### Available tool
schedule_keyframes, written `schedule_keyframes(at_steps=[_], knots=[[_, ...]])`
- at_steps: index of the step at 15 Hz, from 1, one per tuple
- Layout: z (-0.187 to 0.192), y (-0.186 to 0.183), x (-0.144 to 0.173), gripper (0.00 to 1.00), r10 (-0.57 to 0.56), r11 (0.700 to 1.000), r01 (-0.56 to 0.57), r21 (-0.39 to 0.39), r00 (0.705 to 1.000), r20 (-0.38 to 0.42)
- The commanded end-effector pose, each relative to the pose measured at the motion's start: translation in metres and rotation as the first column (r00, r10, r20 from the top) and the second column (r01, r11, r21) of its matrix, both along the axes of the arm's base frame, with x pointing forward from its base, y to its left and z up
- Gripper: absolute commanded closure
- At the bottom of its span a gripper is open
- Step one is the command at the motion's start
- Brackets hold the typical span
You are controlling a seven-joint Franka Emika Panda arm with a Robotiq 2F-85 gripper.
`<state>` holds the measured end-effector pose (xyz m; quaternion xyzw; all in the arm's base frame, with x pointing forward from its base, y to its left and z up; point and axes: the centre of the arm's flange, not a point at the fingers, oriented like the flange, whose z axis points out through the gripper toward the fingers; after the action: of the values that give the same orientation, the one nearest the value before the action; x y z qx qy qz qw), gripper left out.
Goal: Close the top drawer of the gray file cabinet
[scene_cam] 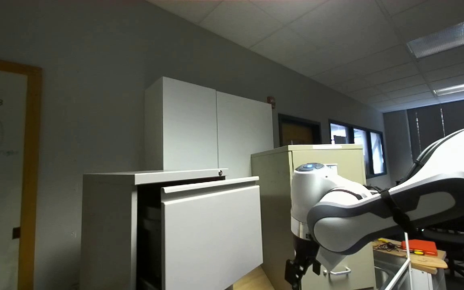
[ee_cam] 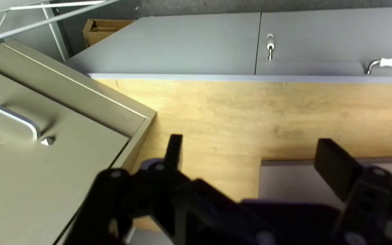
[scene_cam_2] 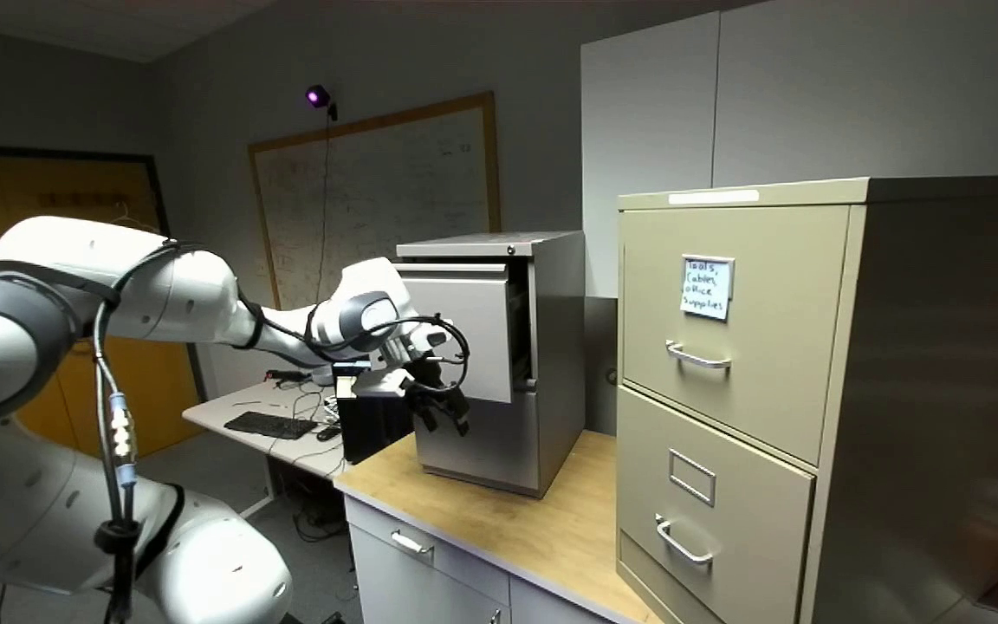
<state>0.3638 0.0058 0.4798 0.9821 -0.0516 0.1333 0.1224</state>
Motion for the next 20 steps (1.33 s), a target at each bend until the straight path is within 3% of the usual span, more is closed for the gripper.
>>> schedule_keyframes(at_steps=[1, 2, 3, 4, 9, 14, 15, 20], knots=[[0.036, 0.028, 0.018, 0.00, -0.028, 0.999, 0.032, -0.024, 0.989, 0.148], [0.045, 0.036, 0.020, 0.00, -0.022, 0.999, 0.028, -0.029, 0.981, 0.191], [0.056, 0.044, 0.021, 0.09, -0.014, 0.999, 0.023, -0.034, 0.972, 0.234], [0.066, 0.053, 0.022, 0.25, -0.001, 0.999, 0.014, -0.041, 0.960, 0.281], [0.115, 0.087, 0.017, 0.64, 0.049, 0.997, -0.017, -0.071, 0.877, 0.477], [0.150, 0.118, 0.006, 1.00, 0.127, 0.991, -0.067, -0.116, 0.741, 0.659], [0.154, 0.123, 0.004, 1.00, 0.147, 0.989, -0.089, -0.119, 0.704, 0.694], [0.168, 0.146, -0.003, 1.00, 0.214, 0.975, -0.177, -0.131, 0.623, 0.752]])
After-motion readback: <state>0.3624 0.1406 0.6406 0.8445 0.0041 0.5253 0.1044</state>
